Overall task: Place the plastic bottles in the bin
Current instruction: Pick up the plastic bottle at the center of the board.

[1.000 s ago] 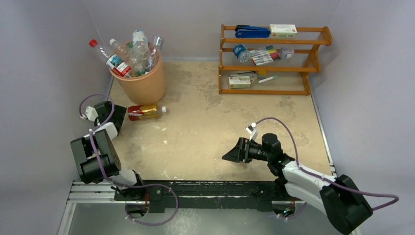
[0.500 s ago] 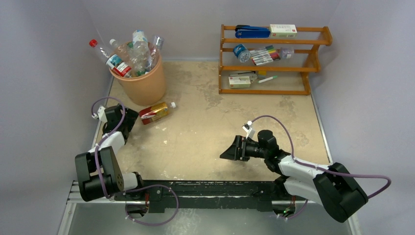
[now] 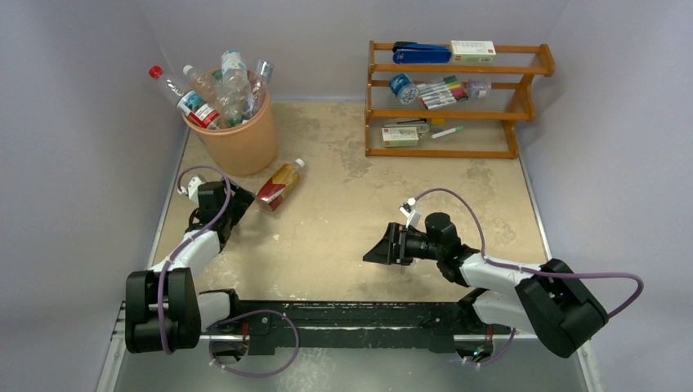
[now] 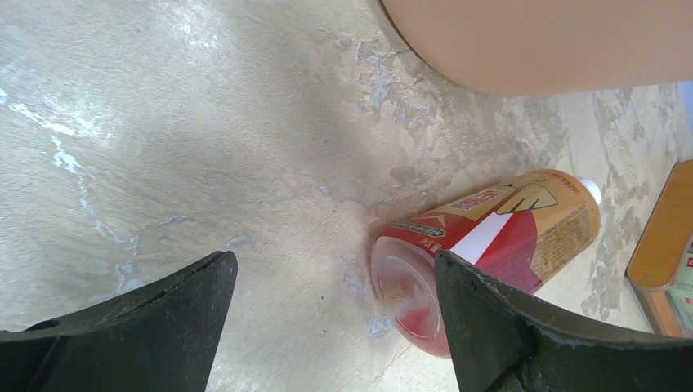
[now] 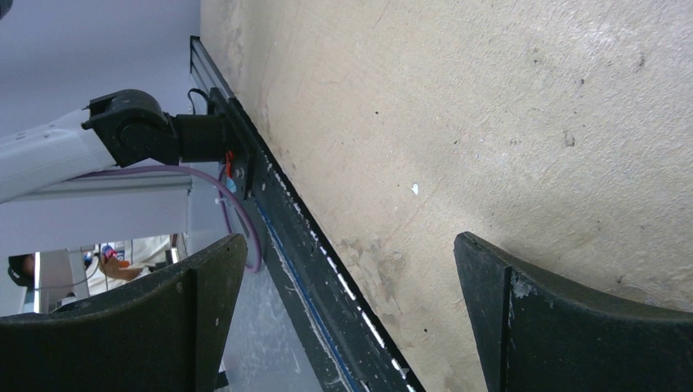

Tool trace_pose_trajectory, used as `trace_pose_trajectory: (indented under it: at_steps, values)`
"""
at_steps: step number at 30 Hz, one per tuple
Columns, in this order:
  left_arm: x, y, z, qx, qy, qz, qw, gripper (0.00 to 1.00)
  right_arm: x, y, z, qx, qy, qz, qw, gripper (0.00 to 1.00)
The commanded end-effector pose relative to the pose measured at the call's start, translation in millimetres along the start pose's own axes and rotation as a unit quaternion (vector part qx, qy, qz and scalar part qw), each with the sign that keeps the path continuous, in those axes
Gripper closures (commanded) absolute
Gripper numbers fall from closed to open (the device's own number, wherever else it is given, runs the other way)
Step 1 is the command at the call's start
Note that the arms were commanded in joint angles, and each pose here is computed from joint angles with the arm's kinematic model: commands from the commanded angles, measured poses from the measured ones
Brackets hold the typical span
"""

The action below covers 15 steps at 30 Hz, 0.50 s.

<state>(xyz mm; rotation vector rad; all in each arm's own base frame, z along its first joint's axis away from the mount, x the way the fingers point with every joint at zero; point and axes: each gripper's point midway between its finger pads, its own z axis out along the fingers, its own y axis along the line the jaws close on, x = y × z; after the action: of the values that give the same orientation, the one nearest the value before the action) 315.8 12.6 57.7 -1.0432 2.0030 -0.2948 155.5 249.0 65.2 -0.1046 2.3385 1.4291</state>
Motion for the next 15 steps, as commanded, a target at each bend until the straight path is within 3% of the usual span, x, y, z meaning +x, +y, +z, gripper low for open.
trace_pose_trajectory:
  at_steps: [1, 8, 15]
  values:
    - [-14, -5, -12, 0.016, -0.035, 0.027, 0.999, 0.09, -18, 17, 5, -0.025, -0.026, -0.033, 0.999, 0.00]
    - [-17, -36, -35, 0.120, -0.054, 0.016, 0.991, 0.07, -17, 17, 8, -0.025, -0.023, -0.033, 0.999, 0.00]
    - [-10, -69, -51, 0.214, -0.027, -0.079, 0.973, 0.06, -18, 21, 13, -0.029, -0.021, -0.033, 0.999, 0.00]
